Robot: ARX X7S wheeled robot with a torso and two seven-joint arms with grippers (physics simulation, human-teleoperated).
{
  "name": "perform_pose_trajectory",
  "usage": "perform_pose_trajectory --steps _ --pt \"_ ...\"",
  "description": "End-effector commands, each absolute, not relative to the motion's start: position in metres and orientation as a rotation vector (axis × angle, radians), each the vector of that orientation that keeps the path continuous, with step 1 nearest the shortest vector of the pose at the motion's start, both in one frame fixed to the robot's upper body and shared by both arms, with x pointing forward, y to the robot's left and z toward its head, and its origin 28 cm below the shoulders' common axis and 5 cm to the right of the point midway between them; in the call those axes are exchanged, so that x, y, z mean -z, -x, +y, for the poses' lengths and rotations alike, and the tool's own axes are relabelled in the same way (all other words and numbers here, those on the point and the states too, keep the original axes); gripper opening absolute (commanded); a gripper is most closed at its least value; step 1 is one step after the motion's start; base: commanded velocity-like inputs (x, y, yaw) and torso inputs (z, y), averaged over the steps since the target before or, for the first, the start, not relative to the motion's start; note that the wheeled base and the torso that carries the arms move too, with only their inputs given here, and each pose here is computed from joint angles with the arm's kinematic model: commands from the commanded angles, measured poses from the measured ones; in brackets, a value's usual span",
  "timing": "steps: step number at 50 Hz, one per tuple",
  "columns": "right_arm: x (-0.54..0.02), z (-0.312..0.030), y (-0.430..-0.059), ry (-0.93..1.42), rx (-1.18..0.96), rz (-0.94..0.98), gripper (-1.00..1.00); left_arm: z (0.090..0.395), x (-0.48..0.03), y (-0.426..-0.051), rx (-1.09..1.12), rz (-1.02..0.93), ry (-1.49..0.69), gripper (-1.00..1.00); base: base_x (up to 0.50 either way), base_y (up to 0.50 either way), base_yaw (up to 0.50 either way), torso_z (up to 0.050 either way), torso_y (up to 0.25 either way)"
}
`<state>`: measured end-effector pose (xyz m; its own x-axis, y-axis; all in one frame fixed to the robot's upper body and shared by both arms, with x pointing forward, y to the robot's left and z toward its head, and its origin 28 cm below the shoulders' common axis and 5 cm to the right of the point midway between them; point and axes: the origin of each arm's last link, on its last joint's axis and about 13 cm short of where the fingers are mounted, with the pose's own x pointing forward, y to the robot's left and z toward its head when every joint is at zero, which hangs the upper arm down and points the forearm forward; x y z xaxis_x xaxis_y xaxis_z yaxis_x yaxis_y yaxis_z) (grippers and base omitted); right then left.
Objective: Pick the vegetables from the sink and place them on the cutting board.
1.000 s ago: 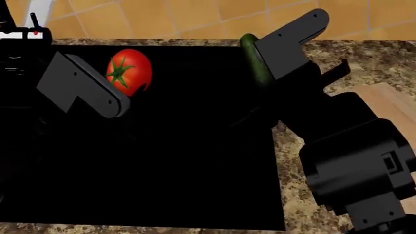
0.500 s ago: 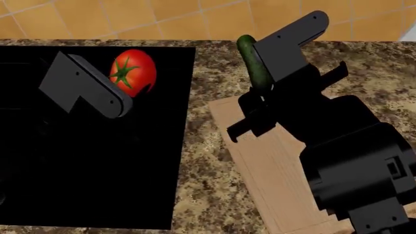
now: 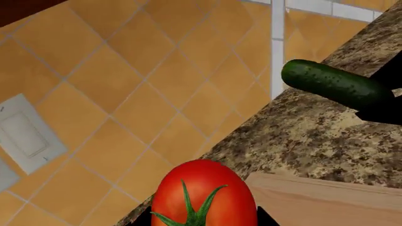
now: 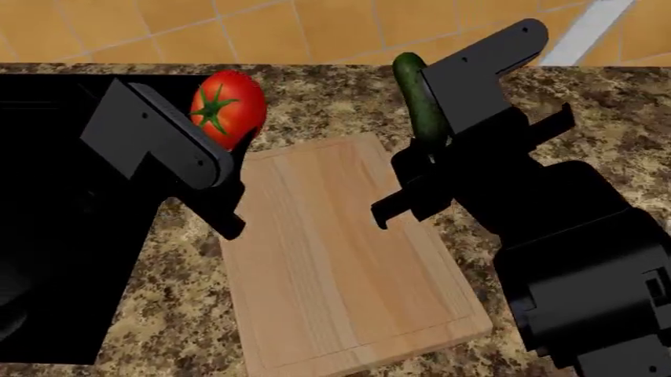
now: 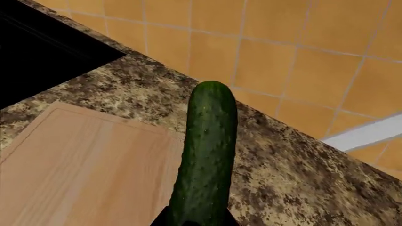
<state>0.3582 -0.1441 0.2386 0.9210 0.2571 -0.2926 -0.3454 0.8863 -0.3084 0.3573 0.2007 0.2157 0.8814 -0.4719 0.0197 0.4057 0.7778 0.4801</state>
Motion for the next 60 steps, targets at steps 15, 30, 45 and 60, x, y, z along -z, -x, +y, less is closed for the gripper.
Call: perform_pose_trajectory --steps 15,30,45,60 --pt "-0.262 -0.139 -0.356 0.335 -0.185 0.323 -1.0 0.175 -0.241 -0.398 0.442 0.149 -0.343 -1.0 0.0 -0.03 0.0 0.001 0.001" --pt "-0.261 -0.139 -0.356 0.304 -0.183 0.313 -1.0 0.17 -0.222 -0.418 0.432 0.322 -0.303 -1.0 0.0 0.0 0.0 0.0 0.001" --pt "-0.257 -0.141 -0.356 0.29 -0.181 0.315 -1.0 0.17 -0.187 -0.411 0.459 0.41 -0.36 -1.0 0.0 0.0 0.0 0.0 0.001" --pt "-0.253 -0.14 -0.356 0.282 -0.192 0.329 -1.0 0.174 -0.174 -0.406 0.449 0.438 -0.389 -1.0 0.0 0.0 0.0 0.001 0.001"
